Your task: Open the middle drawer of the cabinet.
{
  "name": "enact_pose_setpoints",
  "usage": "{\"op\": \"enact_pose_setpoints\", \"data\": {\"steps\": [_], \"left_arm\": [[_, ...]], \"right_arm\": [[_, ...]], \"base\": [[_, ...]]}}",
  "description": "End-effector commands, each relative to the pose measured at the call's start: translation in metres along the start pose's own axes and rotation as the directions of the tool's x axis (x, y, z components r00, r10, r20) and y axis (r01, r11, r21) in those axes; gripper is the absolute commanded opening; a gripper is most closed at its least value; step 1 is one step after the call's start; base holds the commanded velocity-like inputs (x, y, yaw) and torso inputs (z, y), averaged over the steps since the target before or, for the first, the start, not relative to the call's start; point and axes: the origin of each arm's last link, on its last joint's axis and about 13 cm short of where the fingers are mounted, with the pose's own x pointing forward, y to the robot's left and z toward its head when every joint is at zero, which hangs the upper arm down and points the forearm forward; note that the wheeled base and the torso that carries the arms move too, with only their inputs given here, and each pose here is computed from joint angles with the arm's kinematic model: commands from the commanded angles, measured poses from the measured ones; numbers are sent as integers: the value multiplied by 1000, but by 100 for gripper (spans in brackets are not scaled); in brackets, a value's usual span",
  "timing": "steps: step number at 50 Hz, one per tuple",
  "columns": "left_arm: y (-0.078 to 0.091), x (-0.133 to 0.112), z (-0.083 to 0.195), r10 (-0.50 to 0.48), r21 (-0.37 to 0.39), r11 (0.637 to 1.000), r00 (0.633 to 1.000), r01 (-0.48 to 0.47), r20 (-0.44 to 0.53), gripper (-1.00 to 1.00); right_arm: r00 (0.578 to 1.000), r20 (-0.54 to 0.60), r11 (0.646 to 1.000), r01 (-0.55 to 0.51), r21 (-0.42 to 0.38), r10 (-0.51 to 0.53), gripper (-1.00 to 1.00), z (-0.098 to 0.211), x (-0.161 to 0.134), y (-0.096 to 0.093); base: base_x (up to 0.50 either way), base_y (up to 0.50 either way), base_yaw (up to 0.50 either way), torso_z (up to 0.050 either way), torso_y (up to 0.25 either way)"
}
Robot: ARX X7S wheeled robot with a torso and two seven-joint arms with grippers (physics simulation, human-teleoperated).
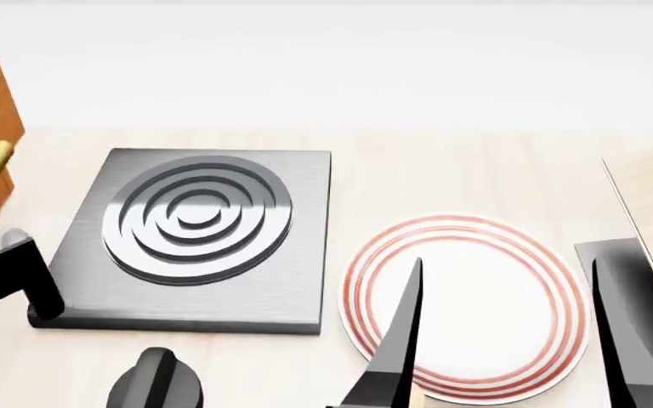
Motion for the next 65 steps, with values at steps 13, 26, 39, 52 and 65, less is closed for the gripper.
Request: {"op": "enact_pose_setpoints", "data": {"steps": [13, 26, 39, 52, 65], "left_arm": [[42, -9, 71, 191, 22, 978, 931, -208, 312, -100], [40, -7, 67, 177, 36, 980, 941, -195, 288, -100], [33, -5, 64, 153, 51, 984, 953, -172, 263, 100], [18, -13, 66, 46, 23, 998, 950, -56, 308, 100], [15, -25, 74, -101, -300, 932, 940, 204, 326, 100]], "right_arm": [[1000, 2, 1000, 1, 0, -1, 100, 1, -1, -1], [1000, -1, 1000, -1, 3, 1, 100, 0, 1, 0], [1000, 0, 1000, -3, 3, 3, 100, 0, 0, 0], [1000, 2, 1000, 0, 4, 0, 100, 0, 0, -1], [1000, 7, 1000, 3, 2, -3, 100, 1, -1, -2]], "base": [[0, 0, 0, 2, 7], [0, 0, 0, 2, 9], [0, 0, 0, 2, 5], [0, 0, 0, 1, 2], [0, 0, 0, 0, 1]]}}
